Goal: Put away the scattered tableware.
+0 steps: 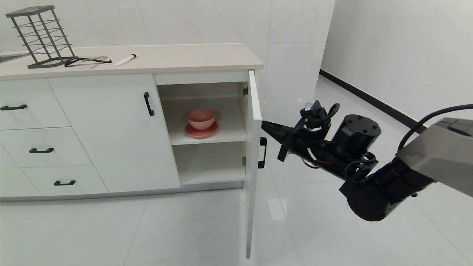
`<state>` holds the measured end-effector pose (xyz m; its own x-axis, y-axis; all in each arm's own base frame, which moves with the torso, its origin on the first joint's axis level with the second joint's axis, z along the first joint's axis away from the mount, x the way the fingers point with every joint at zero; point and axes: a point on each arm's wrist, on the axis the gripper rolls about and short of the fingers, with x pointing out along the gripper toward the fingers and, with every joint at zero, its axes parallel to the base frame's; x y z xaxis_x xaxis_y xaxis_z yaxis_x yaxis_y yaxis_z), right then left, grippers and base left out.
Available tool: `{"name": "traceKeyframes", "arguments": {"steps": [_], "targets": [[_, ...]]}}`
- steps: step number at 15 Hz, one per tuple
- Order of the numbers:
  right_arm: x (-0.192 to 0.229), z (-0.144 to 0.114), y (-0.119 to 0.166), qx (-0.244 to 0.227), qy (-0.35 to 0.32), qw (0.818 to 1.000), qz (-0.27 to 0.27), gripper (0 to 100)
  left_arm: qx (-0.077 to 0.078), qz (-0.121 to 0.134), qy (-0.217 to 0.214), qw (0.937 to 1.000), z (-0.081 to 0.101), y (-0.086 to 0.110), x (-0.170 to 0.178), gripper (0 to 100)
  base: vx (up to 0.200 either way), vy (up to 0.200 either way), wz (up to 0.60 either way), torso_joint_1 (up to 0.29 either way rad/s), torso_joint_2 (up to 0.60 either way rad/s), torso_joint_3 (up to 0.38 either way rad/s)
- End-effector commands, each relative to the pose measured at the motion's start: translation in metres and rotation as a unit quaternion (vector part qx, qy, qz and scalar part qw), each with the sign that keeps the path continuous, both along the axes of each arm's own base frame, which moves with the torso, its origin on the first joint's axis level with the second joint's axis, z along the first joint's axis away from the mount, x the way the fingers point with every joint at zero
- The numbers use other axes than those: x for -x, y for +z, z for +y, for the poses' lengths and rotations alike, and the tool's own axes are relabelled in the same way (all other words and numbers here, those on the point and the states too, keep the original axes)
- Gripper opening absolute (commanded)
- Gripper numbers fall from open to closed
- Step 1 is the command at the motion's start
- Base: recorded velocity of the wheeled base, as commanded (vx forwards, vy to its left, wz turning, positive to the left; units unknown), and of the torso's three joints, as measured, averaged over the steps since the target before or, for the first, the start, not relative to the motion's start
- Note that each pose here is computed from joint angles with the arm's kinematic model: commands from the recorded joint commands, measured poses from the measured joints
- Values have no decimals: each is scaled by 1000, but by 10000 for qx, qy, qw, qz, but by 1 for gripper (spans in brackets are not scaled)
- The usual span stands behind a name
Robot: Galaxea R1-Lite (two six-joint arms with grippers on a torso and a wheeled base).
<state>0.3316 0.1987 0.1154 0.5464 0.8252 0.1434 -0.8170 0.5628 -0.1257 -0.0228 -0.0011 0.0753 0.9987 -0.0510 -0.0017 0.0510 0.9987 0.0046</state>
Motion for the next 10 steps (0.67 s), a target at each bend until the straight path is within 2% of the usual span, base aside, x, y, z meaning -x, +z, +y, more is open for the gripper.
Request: {"name": "traceKeyframes", "arguments": {"steps": [1,6,10], "targets": [[-9,9,-16,53,52,9999,96,0,0,-1,-5,10000,0,0,0,100,0,0,0,0,0,0],[-28,32,-28,-39,167,9998,-63,0,0,-1,2,10000,0,0,0,100,0,0,0,0,0,0],[-38,51,-27,-185,305,9989,-307,0,0,-1,10,10000,0,0,0,100,0,0,0,0,0,0]]}}
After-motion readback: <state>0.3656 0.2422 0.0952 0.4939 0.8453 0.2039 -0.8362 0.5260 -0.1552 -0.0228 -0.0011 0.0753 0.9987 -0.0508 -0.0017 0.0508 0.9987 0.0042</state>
